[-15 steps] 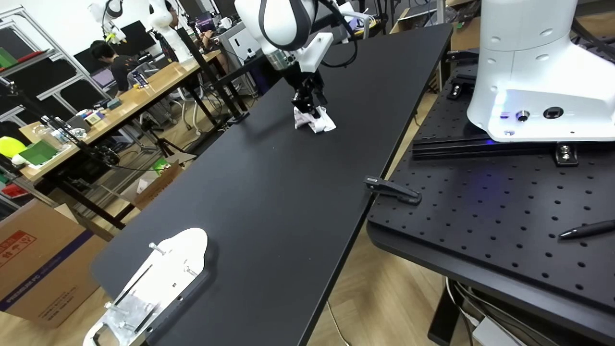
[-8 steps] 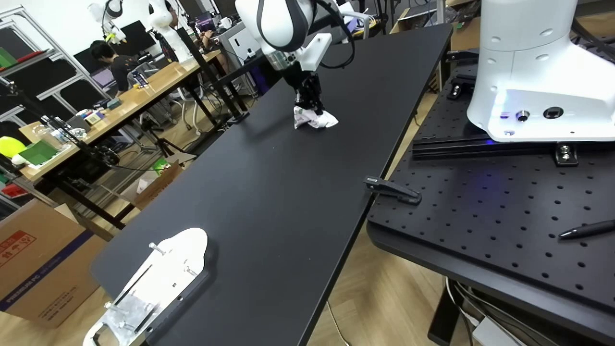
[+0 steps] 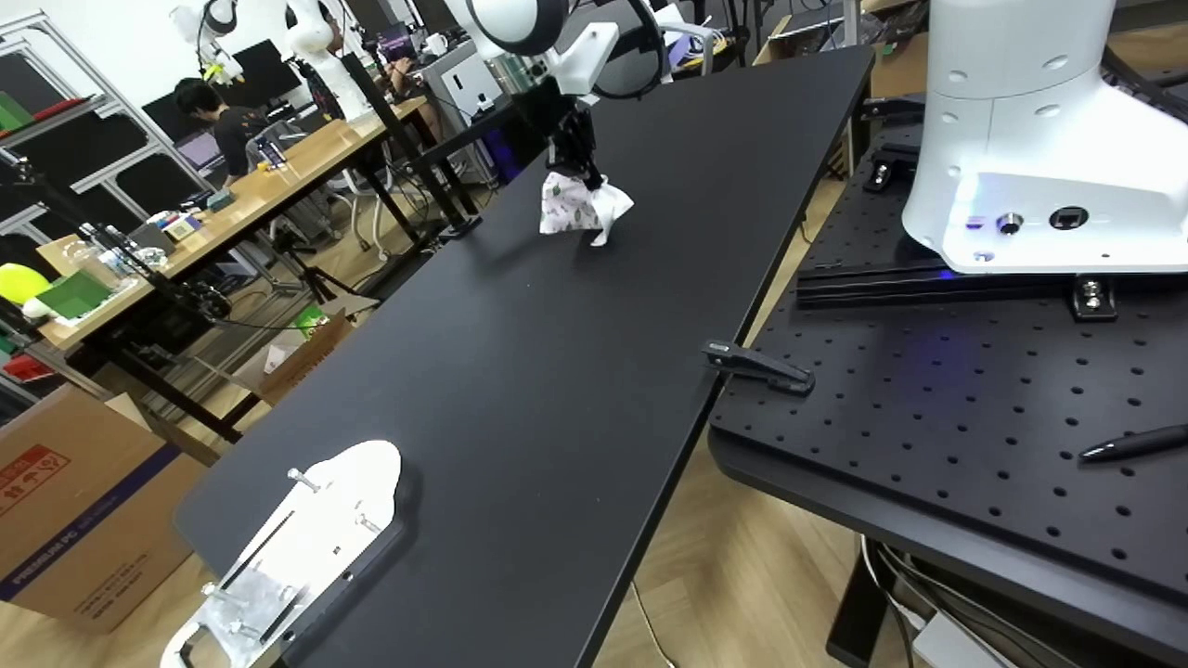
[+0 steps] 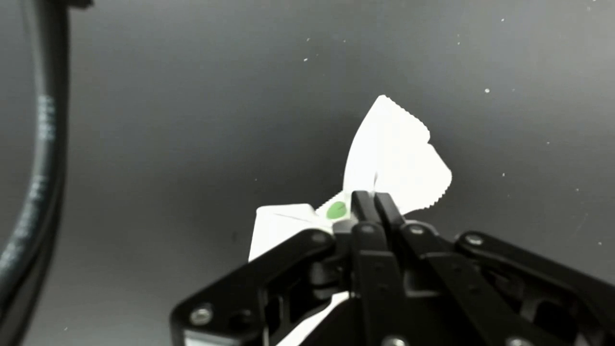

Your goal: Put the cloth on the stand then put it back on the table

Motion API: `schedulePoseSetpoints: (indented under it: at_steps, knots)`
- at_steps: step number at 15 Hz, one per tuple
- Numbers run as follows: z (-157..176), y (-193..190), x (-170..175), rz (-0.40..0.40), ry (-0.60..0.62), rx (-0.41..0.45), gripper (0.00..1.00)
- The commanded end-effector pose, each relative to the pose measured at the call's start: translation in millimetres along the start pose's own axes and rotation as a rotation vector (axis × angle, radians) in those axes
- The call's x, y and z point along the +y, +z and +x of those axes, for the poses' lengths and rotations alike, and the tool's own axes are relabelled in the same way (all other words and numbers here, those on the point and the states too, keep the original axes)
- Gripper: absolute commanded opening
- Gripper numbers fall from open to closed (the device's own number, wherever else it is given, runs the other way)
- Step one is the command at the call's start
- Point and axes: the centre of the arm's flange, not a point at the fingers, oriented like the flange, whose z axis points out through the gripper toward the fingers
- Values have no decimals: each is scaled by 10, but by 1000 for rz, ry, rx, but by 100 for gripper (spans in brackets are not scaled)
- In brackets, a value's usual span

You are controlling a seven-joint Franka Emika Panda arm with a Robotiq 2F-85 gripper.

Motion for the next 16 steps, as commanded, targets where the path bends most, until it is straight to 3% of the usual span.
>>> schedulePoseSetpoints:
  at_steps: [1, 9, 16]
  knots:
    - [4, -662, 141, -49, 8, 26, 1]
    - [-179, -1956, 823, -139, 160, 125, 1]
    - [-569, -2277, 1537, -137, 352, 190, 1]
